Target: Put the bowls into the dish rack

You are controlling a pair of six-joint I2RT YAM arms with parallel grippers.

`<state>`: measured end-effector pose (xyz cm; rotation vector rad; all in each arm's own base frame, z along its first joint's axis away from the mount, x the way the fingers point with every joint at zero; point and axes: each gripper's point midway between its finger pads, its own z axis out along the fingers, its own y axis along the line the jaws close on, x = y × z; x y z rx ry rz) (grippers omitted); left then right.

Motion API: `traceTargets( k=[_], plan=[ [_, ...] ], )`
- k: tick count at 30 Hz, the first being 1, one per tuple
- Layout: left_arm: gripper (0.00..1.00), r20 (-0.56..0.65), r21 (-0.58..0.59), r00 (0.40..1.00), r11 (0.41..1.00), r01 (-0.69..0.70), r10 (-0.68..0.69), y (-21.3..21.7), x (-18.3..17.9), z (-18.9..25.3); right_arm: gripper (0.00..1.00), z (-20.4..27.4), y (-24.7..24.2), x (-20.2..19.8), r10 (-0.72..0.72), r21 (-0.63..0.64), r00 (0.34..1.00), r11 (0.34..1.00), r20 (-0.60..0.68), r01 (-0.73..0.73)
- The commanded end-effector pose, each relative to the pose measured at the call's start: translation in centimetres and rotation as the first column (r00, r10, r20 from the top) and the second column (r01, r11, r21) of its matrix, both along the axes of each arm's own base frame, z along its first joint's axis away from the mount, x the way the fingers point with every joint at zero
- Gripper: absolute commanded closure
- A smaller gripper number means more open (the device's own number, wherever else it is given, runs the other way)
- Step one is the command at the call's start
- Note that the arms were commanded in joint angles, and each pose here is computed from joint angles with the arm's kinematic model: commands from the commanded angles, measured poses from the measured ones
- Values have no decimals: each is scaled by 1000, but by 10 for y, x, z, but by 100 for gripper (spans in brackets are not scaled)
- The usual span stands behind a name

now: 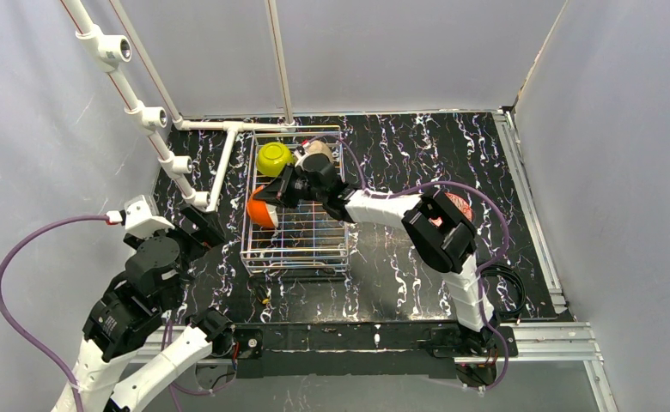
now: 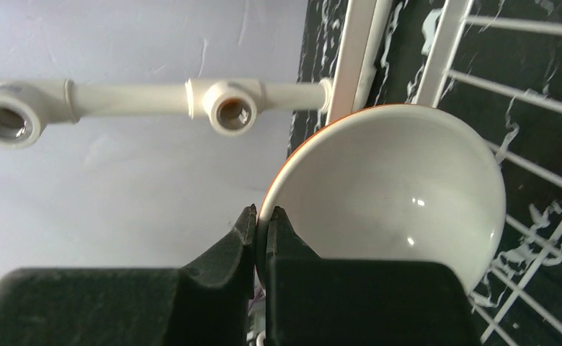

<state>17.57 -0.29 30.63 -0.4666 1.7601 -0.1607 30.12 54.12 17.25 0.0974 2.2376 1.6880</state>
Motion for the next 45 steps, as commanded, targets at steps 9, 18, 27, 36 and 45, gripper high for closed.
traceTargets(
  k=[9,18,27,36,45],
  plan=[
    [2,-23,13,1000,1000,-17,17,1,2,-7,85,-40,-30,-13,43,-120,995,991,-87,-53],
    [2,-22,3,1000,1000,-11,11,-1,1,-7,68,-85,-54,-13,-7,-173,989,985,-145,-18],
    [2,-37,1,999,1000,-6,6,-4,3,-12,98,-67,-52,-10,2,-75,992,997,-128,-11],
    [2,-63,3,998,1000,19,-19,-11,6,-17,99,-10,-43,-11,39,152,997,988,-63,-29],
    [2,-153,-1,986,998,67,-66,-31,13,-40,99,10,-39,-21,108,324,988,944,-110,-67]
  ],
)
